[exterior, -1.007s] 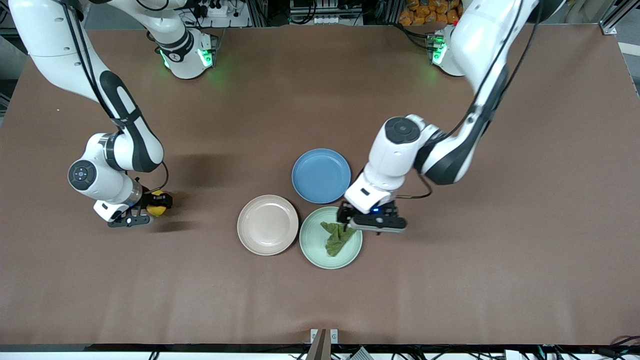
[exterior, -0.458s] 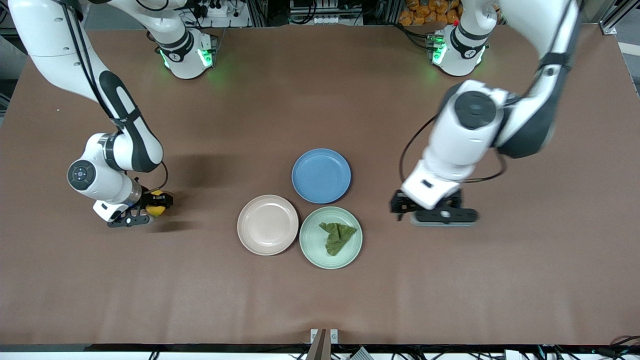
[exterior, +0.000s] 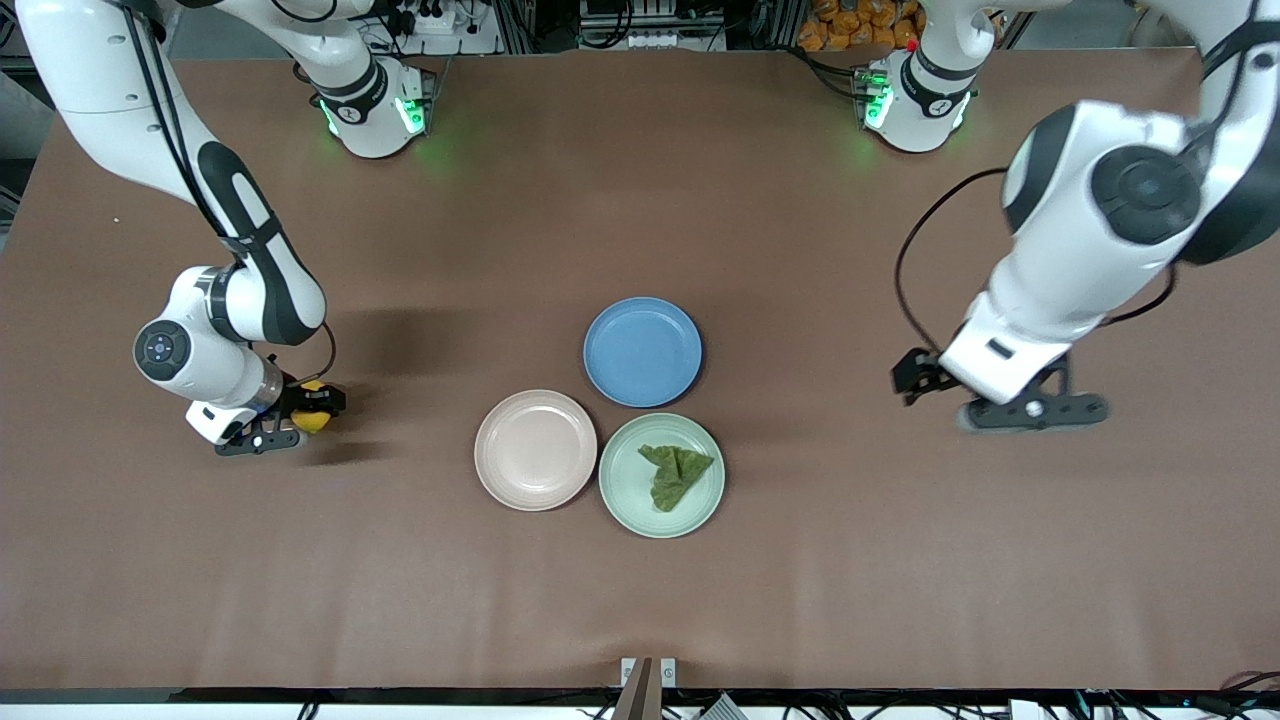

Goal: Place lemon and lettuce in plates
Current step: 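Release the lettuce and withdraw the left gripper from the plate, then carry the lemon with the right gripper over the cream plate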

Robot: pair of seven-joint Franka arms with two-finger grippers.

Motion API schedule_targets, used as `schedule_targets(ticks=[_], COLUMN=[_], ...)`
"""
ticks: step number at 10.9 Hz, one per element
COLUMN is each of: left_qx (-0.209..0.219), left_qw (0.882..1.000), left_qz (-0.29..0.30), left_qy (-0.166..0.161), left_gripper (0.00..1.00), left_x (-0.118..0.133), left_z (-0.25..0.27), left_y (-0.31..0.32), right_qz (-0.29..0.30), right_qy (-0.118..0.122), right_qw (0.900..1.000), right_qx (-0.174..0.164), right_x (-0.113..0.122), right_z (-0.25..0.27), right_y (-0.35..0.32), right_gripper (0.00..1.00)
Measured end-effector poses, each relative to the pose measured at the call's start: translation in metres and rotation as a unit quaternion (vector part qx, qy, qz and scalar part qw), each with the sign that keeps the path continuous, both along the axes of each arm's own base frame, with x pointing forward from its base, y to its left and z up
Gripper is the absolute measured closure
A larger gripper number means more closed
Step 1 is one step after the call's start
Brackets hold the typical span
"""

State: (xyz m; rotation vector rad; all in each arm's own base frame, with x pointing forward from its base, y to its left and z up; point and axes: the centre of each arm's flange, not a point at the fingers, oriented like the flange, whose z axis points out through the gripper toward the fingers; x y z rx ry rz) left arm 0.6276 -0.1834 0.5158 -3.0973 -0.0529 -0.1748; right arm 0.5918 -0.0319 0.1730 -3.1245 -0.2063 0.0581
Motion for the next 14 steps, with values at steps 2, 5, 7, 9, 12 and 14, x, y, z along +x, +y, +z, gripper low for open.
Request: schedule_targets(ticks=[2, 5, 7, 9, 12, 14], left_qx=[0.013, 0.023, 0.029, 0.035, 0.019, 0.015], left_qw=[1.0, 0.999, 0.998, 0.998, 0.999, 0.999], left_qz=[0.02, 0.038, 0.046, 0.043, 0.027, 0.029], left_qy=[0.014, 0.02, 0.026, 0.028, 0.036, 0.04], left_gripper=[0.0, 0.0, 0.0, 0.0, 0.0, 0.0], left_x=[-0.014, -0.03, -0.04, -0.05, -0.055, -0.058], left_z=[0.028, 0.056, 0.071, 0.087, 0.098, 0.1], left_y=[0.025, 0.049, 0.063, 0.078, 0.114, 0.117], right_qz=[0.001, 0.003, 0.007, 0.012, 0.014, -0.003], right_qy=[0.0, -0.006, -0.002, 0.007, 0.007, 0.006], right_qw=[1.0, 1.0, 1.0, 1.0, 1.0, 1.0], right_qx=[0.0, 0.001, 0.002, 0.005, 0.011, 0.027], right_x=[0.0, 0.005, 0.01, 0.018, 0.026, 0.03], right_z=[0.0, 0.005, 0.011, 0.021, 0.031, 0.038], right_y=[0.0, 0.002, 0.006, 0.013, 0.025, 0.046], right_gripper=[0.36, 0.36, 0.36, 0.36, 0.36, 0.36])
